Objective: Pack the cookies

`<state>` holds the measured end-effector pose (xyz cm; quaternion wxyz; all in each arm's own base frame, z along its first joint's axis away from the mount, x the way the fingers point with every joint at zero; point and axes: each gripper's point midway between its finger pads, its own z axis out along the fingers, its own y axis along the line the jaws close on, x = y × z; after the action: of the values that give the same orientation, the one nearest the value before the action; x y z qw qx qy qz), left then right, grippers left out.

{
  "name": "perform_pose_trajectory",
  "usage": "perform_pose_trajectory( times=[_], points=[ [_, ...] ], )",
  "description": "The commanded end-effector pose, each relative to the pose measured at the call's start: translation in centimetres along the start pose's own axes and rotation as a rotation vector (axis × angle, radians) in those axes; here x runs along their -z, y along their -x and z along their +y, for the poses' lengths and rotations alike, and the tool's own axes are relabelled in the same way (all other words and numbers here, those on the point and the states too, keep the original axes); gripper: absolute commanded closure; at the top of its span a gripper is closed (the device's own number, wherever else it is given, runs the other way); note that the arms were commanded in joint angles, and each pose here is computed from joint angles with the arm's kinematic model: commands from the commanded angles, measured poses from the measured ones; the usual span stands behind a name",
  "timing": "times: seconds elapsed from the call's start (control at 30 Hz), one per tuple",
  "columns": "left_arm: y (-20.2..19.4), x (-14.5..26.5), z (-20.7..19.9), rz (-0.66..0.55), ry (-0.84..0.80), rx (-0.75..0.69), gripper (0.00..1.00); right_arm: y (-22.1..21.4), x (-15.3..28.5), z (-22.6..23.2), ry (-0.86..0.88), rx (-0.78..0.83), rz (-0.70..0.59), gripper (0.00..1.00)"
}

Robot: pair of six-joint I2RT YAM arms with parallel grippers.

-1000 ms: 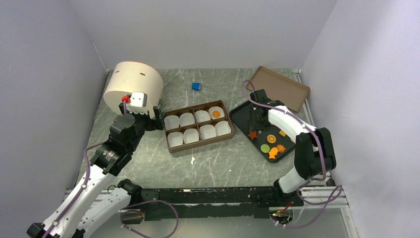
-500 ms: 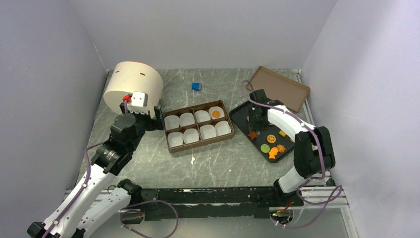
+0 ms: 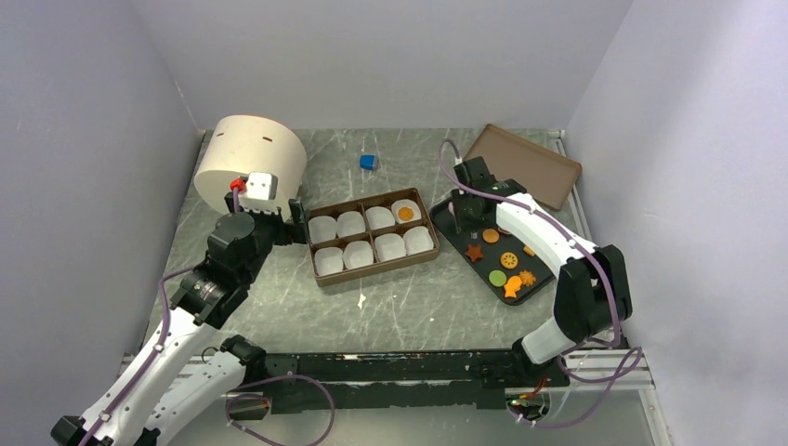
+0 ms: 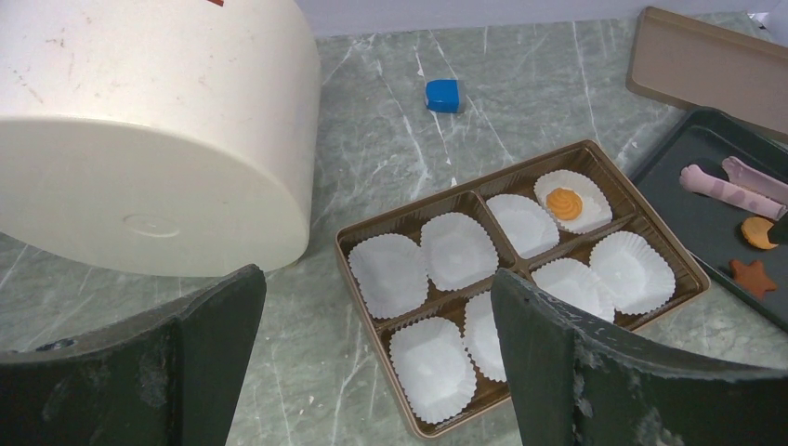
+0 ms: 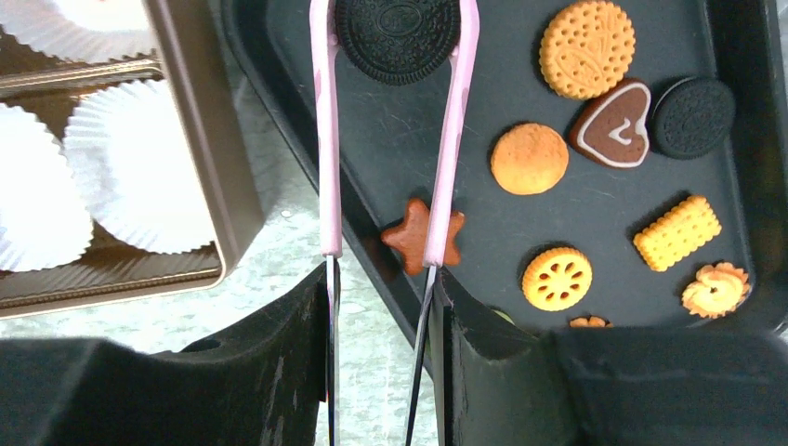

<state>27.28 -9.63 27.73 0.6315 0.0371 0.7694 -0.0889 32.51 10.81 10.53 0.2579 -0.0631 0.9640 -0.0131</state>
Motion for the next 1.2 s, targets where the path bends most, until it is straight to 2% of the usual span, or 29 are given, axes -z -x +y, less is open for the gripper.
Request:
perform_pose_trajectory(
  times=[0.0, 0.27, 0.5, 0.73, 1.17],
  points=[
    [1.0, -0.1, -0.1, -0.041, -0.007, -0.01, 0.04, 3.7, 3.2, 1.1, -0.003, 0.045, -0.133, 0.69],
    [1.1, 0.1, 0.1, -0.046, 0.001, -0.009, 0.04, 6.3, 5.1, 5.3, 0.047, 0.128, -0.211, 0.69],
    [1.2, 0.2, 0.1, -0.049, -0.003, -0.005, 0.04, 7.0, 5.1, 11.7, 0.188, 0.212, -0.233, 0.69],
    [1.3, 0.3, 0.1, -0.054, -0.005, -0.005, 0.04, 6.3, 3.1, 15.6, 0.259, 0.266, -0.196, 0.7],
    [1.3, 0.3, 0.0, -0.054, -0.009, -0.005, 0.04, 4.6, -0.1, 19.1, 0.32, 0.324, -0.116, 0.68]
  ],
)
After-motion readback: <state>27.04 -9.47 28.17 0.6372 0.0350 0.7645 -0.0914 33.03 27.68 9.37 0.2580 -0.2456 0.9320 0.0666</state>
